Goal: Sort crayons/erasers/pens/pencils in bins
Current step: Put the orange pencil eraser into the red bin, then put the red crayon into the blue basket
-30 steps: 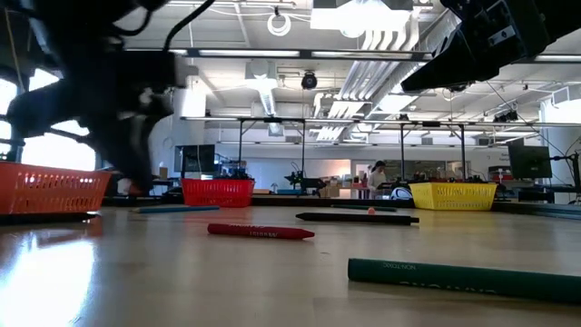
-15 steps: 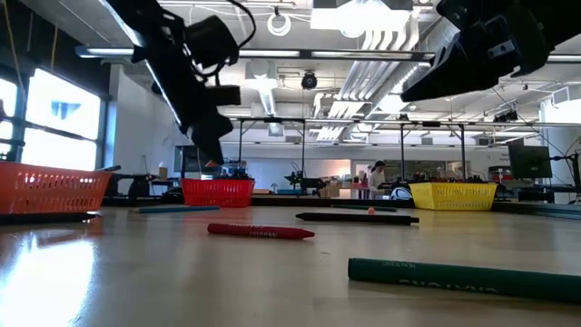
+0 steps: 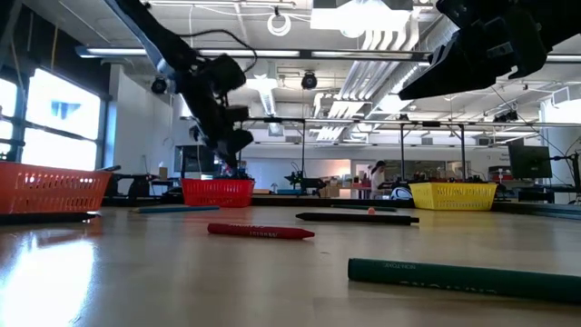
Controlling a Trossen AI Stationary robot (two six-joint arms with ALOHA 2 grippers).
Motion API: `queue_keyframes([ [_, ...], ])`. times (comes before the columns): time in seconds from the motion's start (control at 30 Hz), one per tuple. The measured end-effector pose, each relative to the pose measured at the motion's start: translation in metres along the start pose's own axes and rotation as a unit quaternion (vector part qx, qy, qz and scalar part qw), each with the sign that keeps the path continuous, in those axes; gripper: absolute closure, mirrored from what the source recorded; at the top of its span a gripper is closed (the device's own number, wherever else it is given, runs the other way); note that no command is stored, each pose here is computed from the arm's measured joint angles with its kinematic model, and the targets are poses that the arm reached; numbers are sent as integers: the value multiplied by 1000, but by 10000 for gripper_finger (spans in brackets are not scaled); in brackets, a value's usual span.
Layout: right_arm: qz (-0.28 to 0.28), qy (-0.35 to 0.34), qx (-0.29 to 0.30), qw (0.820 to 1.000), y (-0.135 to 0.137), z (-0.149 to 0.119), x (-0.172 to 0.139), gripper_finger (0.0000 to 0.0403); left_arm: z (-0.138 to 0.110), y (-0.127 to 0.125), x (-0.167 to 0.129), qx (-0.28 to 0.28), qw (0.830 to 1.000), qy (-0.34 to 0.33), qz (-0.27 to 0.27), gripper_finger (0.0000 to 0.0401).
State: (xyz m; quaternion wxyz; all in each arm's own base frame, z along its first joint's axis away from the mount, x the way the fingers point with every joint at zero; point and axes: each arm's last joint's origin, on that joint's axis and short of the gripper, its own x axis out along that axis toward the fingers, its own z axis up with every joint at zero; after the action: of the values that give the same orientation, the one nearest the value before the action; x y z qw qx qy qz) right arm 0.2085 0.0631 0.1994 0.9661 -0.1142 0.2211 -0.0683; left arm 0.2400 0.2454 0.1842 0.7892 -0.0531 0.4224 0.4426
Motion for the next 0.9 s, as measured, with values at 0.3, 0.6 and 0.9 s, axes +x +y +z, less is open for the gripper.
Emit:
queue_keyframes([
  [0.3,0,0,0,1000,0,0,0,403,2,-2,46,-2,999,35,5,396],
  [0.6,0,0,0,1000,0,0,0,403,3,-1,49,-5,999,30,12,366],
  [0.9,0,0,0,1000,0,0,0,403,6,1,43,4,1000,27,16,314],
])
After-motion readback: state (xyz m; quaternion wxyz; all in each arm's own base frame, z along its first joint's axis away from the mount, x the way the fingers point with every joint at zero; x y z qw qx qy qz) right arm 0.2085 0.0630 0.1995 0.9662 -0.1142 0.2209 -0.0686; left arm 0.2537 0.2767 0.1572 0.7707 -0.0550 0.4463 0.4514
